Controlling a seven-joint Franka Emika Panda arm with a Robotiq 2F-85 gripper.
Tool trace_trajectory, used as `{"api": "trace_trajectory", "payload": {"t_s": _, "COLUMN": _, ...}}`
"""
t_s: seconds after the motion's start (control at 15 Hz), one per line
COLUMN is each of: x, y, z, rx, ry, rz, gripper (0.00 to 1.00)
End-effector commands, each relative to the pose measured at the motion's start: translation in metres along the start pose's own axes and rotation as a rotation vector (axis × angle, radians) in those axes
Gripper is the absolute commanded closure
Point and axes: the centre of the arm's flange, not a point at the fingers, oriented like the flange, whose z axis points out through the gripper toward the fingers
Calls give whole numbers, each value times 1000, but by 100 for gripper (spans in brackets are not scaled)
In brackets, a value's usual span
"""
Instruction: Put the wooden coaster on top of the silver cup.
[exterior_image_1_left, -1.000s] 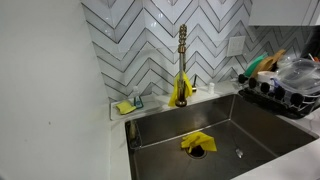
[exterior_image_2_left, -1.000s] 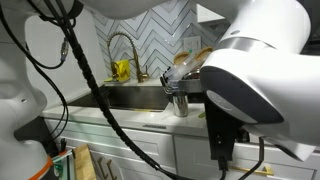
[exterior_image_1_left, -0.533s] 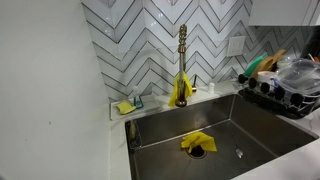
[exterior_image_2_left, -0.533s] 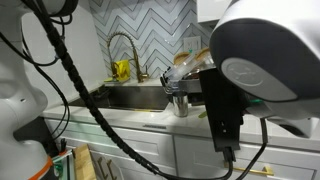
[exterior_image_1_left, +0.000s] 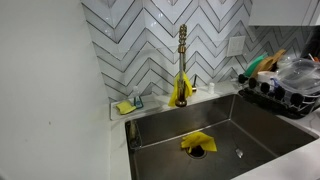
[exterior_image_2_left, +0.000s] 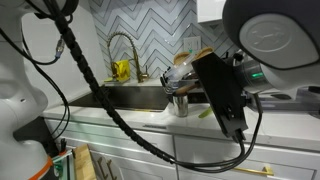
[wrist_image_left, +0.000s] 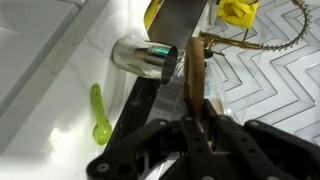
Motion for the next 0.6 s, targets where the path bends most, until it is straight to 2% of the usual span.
{"api": "trace_trajectory", "payload": {"t_s": 0.0, "x": 14, "y": 10, "z": 14, "rx": 76, "ry": -36, "rz": -83, "gripper": 97}}
{"api": "trace_trajectory", "payload": {"t_s": 0.07, "x": 18, "y": 13, "z": 20, "rx": 82, "ry": -38, "rz": -81, "gripper": 97}}
{"api": "trace_trajectory", "payload": {"t_s": 0.13, "x": 9, "y": 2, "z": 15, "rx": 48, "ry": -24, "rz": -57, "gripper": 87}}
{"api": "trace_trajectory", "payload": {"t_s": 0.4, "x": 16, "y": 11, "z": 26, "rx": 66, "ry": -37, "rz": -65, "gripper": 87}}
{"api": "trace_trajectory", "payload": {"t_s": 0.47, "x": 16, "y": 16, "z": 28, "rx": 99, "ry": -33, "rz": -70, "gripper": 97}}
{"api": "trace_trajectory", "payload": {"t_s": 0.53, "x": 17, "y": 18, "z": 32, "rx": 140, "ry": -24, "rz": -74, "gripper": 97}}
